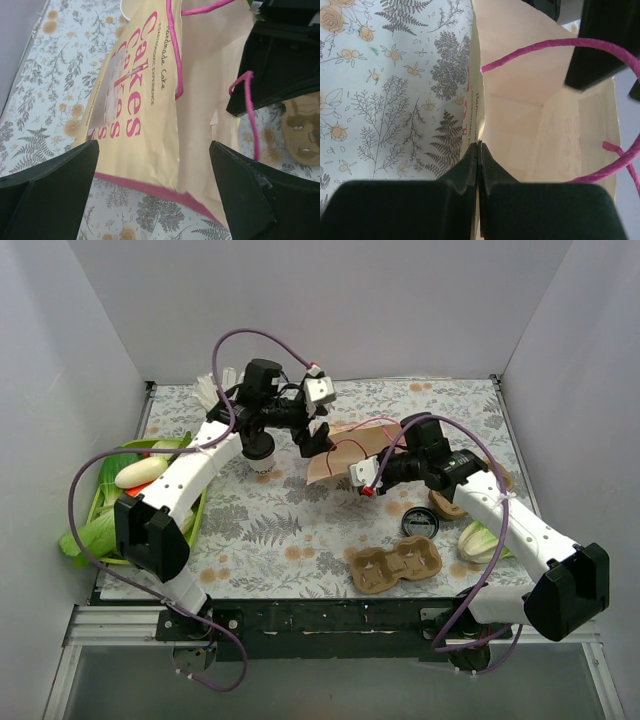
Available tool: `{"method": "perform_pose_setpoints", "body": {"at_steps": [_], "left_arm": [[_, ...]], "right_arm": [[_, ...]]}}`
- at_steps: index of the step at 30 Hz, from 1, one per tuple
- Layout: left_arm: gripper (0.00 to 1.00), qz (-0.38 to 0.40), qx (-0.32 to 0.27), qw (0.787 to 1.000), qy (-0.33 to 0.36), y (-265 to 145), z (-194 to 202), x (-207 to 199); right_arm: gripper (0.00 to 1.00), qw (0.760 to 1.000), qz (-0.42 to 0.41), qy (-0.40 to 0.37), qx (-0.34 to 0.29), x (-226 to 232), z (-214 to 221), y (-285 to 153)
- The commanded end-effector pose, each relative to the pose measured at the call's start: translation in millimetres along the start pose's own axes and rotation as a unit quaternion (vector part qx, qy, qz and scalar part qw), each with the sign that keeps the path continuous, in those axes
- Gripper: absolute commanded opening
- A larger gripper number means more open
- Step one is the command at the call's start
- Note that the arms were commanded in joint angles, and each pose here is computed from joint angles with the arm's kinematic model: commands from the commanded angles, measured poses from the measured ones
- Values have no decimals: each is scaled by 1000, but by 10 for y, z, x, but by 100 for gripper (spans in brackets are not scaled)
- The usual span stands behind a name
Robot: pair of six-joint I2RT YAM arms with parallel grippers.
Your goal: Pack the takeout coffee
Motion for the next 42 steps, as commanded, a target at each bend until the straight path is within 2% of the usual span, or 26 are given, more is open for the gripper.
{"method": "perform_pose_setpoints", "body": {"at_steps": [1, 9, 10, 12, 15, 17, 19, 27, 29, 30, 31, 33, 34, 39, 42], "left_arm": [[93, -11, 10, 998, 56, 209, -125, 41], [75, 16, 4, 997, 81, 522, -199, -42], [67, 12, 10, 997, 79, 547, -194, -37], [60, 14, 13, 997, 76, 566, -212, -43], [41, 9, 10, 997, 76, 531, -274, -44], [24, 2, 12, 997, 78, 503, -291, -40], [24, -6, 13, 996, 86, 453, -318, -45], [0, -21, 43, 995, 84, 322, -281, -90], [0, -24, 46, 996, 77, 261, -285, -122], [0, -25, 48, 996, 75, 245, -282, -135], [0, -25, 54, 995, 74, 223, -264, -150], [0, -28, 61, 995, 72, 148, -258, -199], [0, -32, 64, 995, 74, 122, -260, -210], [0, -36, 75, 995, 53, -67, -235, -365], [0, -31, 82, 995, 44, -140, -175, -472]], "right_arm": [[1, 999, 2, -34, -10, -2, -88, -44], [1, 999, -4, -50, -17, 23, -133, -27], [1, 999, -4, -50, -17, 22, -133, -27], [1, 999, -7, -51, -17, 33, -133, -16], [1, 998, -7, -53, -17, 42, -137, -22], [1, 998, -9, -58, -17, 60, -149, -22], [1, 998, -8, -66, -16, 70, -160, -36], [1, 996, -25, -88, -6, 306, -157, -139], [9, 995, -25, -92, -9, 370, -202, -207], [18, 996, -28, -90, -10, 421, -201, -222], [40, 995, -25, -92, -12, 463, -238, -292], [62, 996, -19, -91, -8, 525, -244, -358], [88, 995, -3, -96, -1, 547, -260, -440], [95, 993, 47, -100, 27, 587, -327, -717], [98, 997, 40, -42, 43, 705, -382, -903]]}}
Point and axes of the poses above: each gripper's point midway between its finger pads, its own y axis out along the fingers, its own x axis along the line the jaws close on, z = x × y, the point moved 7 cm from there along -y, back along the fingers, and after that the axes turned 5 degrees about y, right-handed, at the moved point
